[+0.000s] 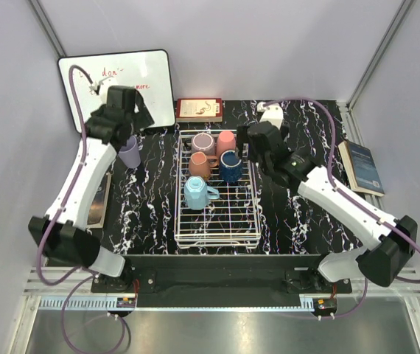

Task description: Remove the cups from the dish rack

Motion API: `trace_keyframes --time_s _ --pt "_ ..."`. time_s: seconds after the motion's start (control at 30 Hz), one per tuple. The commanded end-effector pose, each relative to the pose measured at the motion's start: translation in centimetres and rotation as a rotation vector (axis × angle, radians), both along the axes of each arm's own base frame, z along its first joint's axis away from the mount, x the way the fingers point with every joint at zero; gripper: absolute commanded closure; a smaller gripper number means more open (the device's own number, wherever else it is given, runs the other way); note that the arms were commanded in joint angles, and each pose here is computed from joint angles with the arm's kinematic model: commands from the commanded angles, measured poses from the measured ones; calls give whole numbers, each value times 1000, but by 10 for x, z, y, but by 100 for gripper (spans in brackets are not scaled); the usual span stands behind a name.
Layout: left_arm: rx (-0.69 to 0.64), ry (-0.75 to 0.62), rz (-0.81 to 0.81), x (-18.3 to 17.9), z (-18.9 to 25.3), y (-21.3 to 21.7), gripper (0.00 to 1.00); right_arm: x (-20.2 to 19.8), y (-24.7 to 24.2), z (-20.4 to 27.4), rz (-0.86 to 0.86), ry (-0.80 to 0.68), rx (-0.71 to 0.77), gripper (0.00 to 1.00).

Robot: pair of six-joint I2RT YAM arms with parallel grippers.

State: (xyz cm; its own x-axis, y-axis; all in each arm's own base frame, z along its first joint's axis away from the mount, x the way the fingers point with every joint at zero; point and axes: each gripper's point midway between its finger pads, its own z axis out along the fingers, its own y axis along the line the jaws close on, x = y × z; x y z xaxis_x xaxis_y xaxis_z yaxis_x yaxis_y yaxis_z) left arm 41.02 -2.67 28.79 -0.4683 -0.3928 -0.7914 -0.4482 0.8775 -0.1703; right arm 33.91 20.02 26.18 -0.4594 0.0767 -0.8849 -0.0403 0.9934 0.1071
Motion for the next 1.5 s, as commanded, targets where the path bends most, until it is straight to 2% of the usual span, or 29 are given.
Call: trace_keyframes --time_s 0.0,0.03,0.07,0.1,0.17,0.23,0.27,0.3,0.33,0.43,0.53,0.7,1.0,1.47 --pt "-55 -101 74 -33 -3 -8 1 23 12 37 3 -101 7 0" --pt "-71 -57 32 -44 -29 -18 1 27 15 33 8 -106 -5 0" --pt "-83 -129 2 -50 -15 -22 1 28 18 35 23 -118 -4 0" --pt "-62 -104 -16 -61 -35 -23 1 33 29 44 59 -167 42 0" --pt "-59 -171 -85 -76 -24 -35 1 34 32 45 52 -186 95 0" --pt "-77 -167 -130 -87 -29 -42 1 37 54 52 131 -158 111 0" --pt "-86 -170 -159 -93 -26 -44 1 39 58 47 144 -121 85 0" --pt "-96 -167 -182 -95 -22 -48 1 45 56 20 109 -45 0 0" --pt "-99 -119 -211 -102 -28 -53 1 52 57 30 90 -55 -7 0" --pt "-85 -68 -298 -112 -28 -68 1 67 65 16 85 -25 -68 0" --pt "-66 -61 -341 -124 -33 -74 1 80 76 7 92 12 -73 0" --pt "-34 -30 -337 -134 -52 -69 1 98 76 -21 88 110 -15 0" --pt "-16 18 -331 -137 -70 -66 1 115 77 -59 99 201 -13 0" --pt "14 56 -325 -133 -82 -66 1 133 87 -83 112 243 6 2"
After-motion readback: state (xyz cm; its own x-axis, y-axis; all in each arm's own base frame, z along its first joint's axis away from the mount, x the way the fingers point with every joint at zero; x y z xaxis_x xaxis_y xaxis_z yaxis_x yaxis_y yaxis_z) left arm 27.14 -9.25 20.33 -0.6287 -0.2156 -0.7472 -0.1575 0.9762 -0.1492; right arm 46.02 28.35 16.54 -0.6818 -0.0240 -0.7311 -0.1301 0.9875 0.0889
